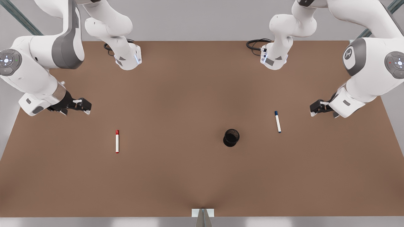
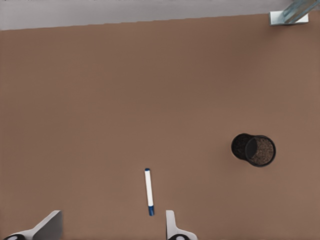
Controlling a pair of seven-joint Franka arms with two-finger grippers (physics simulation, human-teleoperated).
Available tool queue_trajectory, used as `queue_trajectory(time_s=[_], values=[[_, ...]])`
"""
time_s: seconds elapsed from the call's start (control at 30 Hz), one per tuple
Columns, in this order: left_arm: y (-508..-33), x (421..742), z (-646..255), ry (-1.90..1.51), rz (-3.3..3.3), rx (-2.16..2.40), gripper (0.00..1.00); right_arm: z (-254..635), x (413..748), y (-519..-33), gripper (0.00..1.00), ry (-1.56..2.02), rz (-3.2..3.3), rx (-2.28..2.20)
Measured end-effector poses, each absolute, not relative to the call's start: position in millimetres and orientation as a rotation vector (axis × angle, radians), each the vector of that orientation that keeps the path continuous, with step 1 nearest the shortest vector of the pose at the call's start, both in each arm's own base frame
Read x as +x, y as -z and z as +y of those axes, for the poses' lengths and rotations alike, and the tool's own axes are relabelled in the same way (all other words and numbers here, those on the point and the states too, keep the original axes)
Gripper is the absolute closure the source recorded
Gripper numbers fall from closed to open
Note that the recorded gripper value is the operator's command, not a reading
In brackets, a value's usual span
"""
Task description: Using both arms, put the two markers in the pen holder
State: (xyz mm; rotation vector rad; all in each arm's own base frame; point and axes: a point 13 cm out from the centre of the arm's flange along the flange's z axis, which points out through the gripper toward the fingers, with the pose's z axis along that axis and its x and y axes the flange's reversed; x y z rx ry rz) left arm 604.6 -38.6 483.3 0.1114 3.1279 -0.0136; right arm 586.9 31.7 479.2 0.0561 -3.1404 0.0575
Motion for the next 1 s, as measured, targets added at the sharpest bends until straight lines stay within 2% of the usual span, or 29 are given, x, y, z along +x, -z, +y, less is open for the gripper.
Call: queue_trajectory(time_s=[0.07, 0.13, 0.2, 0.33, 0.43, 0.57, 0.67, 0.73, 0.83, 1.0], values=[[-475, 608, -39, 0.016, 3.135, 0.122, 0.0, 35, 587, -474, 0.0, -0.062, -3.126, 0.066], [-424, 603, -39, 0.035, 3.211, 0.114, 0.0, 36, 594, -452, 0.0, -0.071, -3.097, 0.069], [-368, 591, -39, 0.063, 3.275, 0.077, 0.0, 32, 613, -405, 0.0, -0.074, -3.061, 0.057], [-309, 574, -40, 0.089, 3.309, 0.011, 0.0, 31, 660, -269, 0.0, -0.086, -3.009, 0.069], [-262, 553, -25, 0.092, 3.32, -0.073, 0.0, 60, 682, -215, 0.0, -0.068, -3.047, 0.136], [-200, 539, -23, 0.074, 3.299, -0.134, 0.0, 82, 682, -172, 0.0, -0.054, -3.061, 0.167], [-165, 542, -36, 0.05, 3.277, -0.141, 0.0, 78, 673, -148, 0.01, -0.052, -3.048, 0.146], [-149, 544, -42, 0.036, 3.263, -0.154, 0.0, 66, 660, -129, 0.05, -0.05, -3.026, 0.112], [-124, 543, -40, 0.02, 3.249, -0.198, 0.0, 53, 638, -105, 0.05, -0.046, -3.002, 0.075], [-100, 537, -34, 0.005, 3.226, -0.265, 0.0, 38, 621, -71, 0.07, -0.039, -3.005, 0.031]])
